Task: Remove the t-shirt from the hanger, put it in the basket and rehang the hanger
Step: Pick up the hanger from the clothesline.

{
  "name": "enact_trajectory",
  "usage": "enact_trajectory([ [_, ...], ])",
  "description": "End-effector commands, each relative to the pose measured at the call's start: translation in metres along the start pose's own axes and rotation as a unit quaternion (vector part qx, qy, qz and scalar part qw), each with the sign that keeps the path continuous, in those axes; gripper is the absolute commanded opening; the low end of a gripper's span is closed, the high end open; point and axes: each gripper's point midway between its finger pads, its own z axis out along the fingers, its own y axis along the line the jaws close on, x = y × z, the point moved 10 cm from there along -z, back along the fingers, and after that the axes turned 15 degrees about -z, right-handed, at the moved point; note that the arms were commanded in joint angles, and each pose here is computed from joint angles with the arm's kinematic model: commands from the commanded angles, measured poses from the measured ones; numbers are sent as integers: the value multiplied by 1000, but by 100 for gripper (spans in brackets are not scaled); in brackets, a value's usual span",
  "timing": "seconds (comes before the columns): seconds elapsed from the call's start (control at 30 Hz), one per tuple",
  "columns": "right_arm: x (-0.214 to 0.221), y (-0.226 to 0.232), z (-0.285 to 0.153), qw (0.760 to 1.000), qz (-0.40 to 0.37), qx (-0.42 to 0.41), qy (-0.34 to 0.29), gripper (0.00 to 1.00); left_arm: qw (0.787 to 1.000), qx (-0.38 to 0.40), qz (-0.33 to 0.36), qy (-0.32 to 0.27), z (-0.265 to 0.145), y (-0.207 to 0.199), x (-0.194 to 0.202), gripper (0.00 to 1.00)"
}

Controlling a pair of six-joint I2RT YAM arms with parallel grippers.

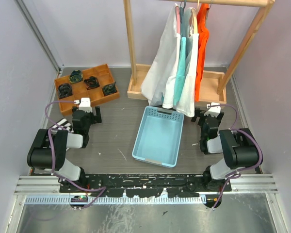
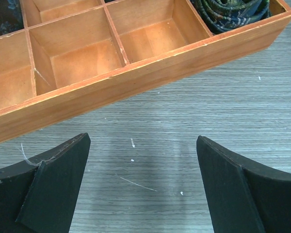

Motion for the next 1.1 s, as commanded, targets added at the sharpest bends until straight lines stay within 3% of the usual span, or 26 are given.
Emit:
enact_trajectory([
  [0.0, -22, -15, -5, 996, 42, 72, -37, 100, 999, 37, 17, -1, 1, -9, -19, 98],
  [0.17, -45, -30, -4, 980, 88, 169, 61, 100, 999, 37, -4, 35, -9, -22, -59, 98],
  [0.3, -74, -34, -5, 975, 106, 169, 96, 100, 994, 60, -91, 33, -26, -39, -90, 98],
  [0.43, -105, -37, -16, 979, 135, 136, 75, 100, 982, 87, -167, 13, -45, -53, -116, 98],
  [0.53, -140, -44, -32, 981, 154, 106, 41, 100, 967, 40, -250, 4, -61, -55, -133, 98],
  [0.77, -211, -65, -69, 983, 167, 67, -25, 100, 957, 106, -271, 13, -91, -72, -166, 98],
  [1.07, -280, -84, -112, 981, 164, 10, -100, 96, 967, 107, -232, 17, -117, -74, -193, 98],
])
